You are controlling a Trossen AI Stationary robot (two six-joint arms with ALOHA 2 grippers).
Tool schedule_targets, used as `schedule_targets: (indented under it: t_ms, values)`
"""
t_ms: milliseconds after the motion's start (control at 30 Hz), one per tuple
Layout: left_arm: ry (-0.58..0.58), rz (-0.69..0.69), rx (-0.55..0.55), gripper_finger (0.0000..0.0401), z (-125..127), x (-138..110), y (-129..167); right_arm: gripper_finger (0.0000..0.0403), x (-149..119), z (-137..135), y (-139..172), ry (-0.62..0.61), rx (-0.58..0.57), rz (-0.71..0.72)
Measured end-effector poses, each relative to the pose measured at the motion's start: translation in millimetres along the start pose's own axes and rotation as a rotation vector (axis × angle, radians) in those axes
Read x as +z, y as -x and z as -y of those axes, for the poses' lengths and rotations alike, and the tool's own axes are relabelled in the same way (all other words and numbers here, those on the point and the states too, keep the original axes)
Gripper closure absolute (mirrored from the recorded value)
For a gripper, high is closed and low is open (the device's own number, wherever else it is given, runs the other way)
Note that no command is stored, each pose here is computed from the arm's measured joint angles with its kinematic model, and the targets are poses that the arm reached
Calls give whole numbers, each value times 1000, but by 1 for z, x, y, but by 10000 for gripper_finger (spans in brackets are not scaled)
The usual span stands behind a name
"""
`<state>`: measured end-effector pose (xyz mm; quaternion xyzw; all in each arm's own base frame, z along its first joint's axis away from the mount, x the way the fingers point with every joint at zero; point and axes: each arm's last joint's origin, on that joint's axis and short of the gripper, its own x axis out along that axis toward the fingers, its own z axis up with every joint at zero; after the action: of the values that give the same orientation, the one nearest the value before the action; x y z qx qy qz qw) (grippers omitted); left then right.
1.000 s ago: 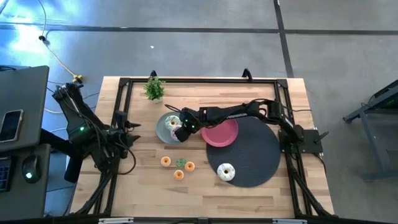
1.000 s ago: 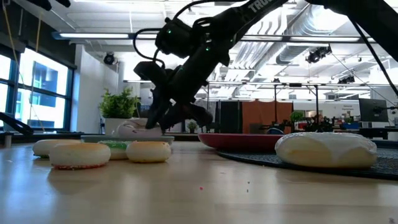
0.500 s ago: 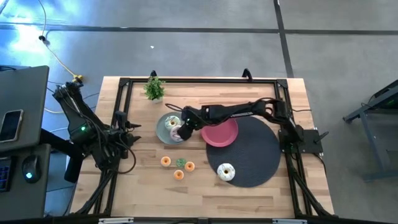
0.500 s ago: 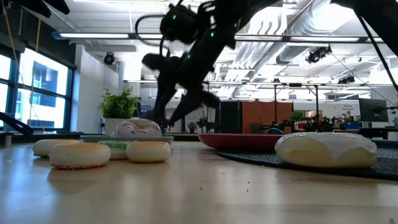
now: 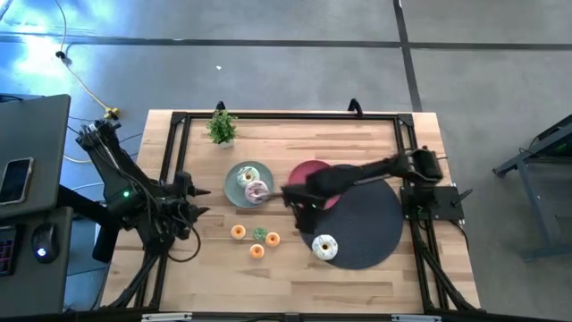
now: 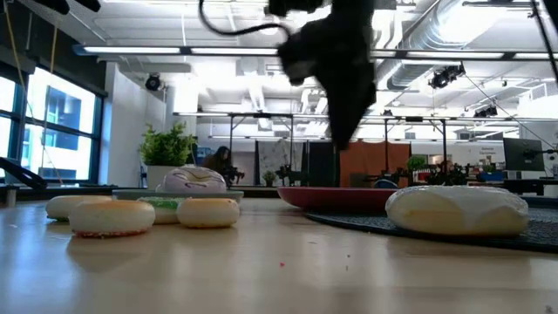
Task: Pick & Place donuts
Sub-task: Put the large white donut on the gray plate
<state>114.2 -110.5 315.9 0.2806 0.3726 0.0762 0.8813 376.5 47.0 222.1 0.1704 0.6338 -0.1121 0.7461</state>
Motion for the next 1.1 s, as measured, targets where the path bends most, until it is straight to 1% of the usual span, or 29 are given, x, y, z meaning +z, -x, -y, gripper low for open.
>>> schedule_targets:
  t_ms: [100,233,333,467,600,800,900,1000,1100]
  values:
    - [-15,2,6,183,8,5,-4,197,-37,-13,2,-48,40,18]
    - [-27,-2,18,183,17,10,-9,197,-88,-17,4,-184,100,50]
    - [-38,-11,24,183,20,11,-11,197,-109,-13,-13,-266,123,51]
    - [-29,-5,22,183,21,12,-11,197,-115,-10,-33,-303,151,59]
    - [-3,-3,11,183,21,13,-11,197,-119,-7,-45,-312,131,49]
    - [4,-6,9,183,21,12,-11,197,-118,-11,-49,-316,220,86]
    - [6,-2,19,183,21,13,-11,197,-118,-13,-49,-323,235,90]
    - [11,-8,24,183,20,13,-12,197,-120,-16,-47,-294,267,63]
    - [28,-39,20,183,16,13,-17,197,-117,-24,-41,-272,300,76]
